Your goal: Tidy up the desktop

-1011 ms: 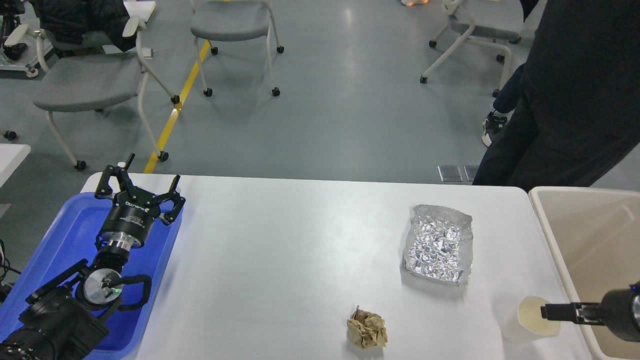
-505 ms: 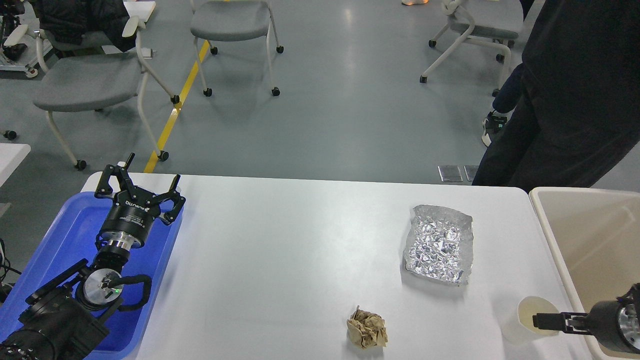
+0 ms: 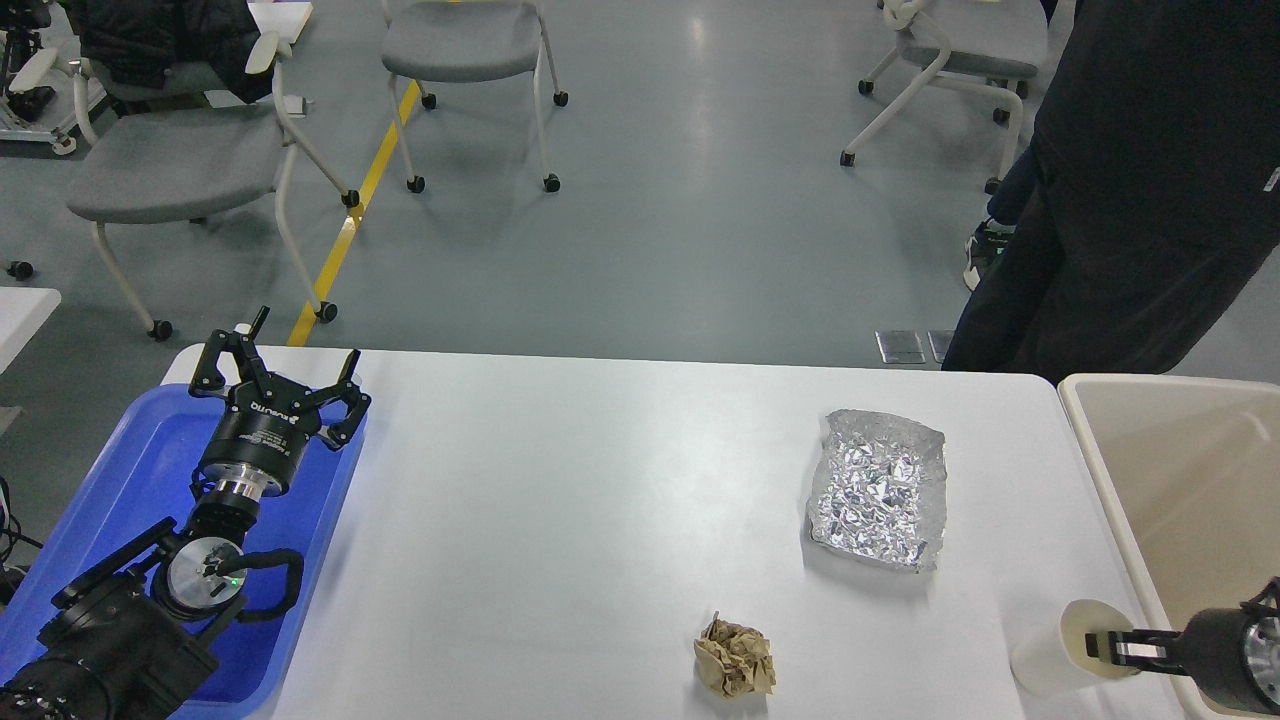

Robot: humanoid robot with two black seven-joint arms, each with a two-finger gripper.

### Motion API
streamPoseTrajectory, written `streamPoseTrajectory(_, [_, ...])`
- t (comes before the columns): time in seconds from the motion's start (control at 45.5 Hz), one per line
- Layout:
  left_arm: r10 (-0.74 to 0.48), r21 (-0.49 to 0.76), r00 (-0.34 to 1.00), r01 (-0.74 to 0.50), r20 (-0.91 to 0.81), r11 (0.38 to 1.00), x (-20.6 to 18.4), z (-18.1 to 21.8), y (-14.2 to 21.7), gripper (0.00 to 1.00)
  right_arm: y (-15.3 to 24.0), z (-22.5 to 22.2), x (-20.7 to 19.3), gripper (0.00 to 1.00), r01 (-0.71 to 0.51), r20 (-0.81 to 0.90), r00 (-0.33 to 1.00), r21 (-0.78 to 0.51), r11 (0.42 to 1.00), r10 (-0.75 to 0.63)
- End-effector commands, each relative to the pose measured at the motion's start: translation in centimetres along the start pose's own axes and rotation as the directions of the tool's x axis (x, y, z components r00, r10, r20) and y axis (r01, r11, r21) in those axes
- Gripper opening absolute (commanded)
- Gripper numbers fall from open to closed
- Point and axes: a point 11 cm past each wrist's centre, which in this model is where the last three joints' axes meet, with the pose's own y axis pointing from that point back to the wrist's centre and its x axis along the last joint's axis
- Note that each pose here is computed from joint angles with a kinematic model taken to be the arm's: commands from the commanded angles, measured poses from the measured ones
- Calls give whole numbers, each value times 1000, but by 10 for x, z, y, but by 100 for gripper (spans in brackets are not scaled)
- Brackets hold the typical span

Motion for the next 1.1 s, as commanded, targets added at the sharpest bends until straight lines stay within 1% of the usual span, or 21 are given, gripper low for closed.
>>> streamPoseTrajectory(0.0, [0,0,1000,0,0,1000,0,0,0,100,15,8,3,0,-8,9,1000,13,1000,8])
streamPoseTrajectory(0.088, [0,0,1000,0,0,1000,0,0,0,100,29,9,10,0,-17,31,999,35,999,16])
streamPoseTrajectory(0.198, [0,0,1000,0,0,1000,0,0,0,100,55,5,21,0,-19,110,994,84,996,9])
streamPoseTrajectory(0.396, [0,0,1000,0,0,1000,0,0,0,100,129,-12,75,0,-56,236,972,191,980,10])
streamPoseTrajectory(0.527, [0,0,1000,0,0,1000,0,0,0,100,170,-17,106,0,-87,255,966,219,972,29])
streamPoseTrajectory(0.659, [0,0,1000,0,0,1000,0,0,0,100,207,-24,129,0,-121,263,963,249,961,53])
streamPoseTrajectory(0.791, [0,0,1000,0,0,1000,0,0,0,100,242,-28,156,0,-238,250,952,249,939,175])
streamPoseTrajectory(0.945, [0,0,1000,0,0,1000,0,0,0,100,260,-28,171,0,-301,242,939,238,924,244])
streamPoseTrajectory(1.077, [0,0,1000,0,0,1000,0,0,0,100,262,-12,175,0,-324,272,925,192,926,267])
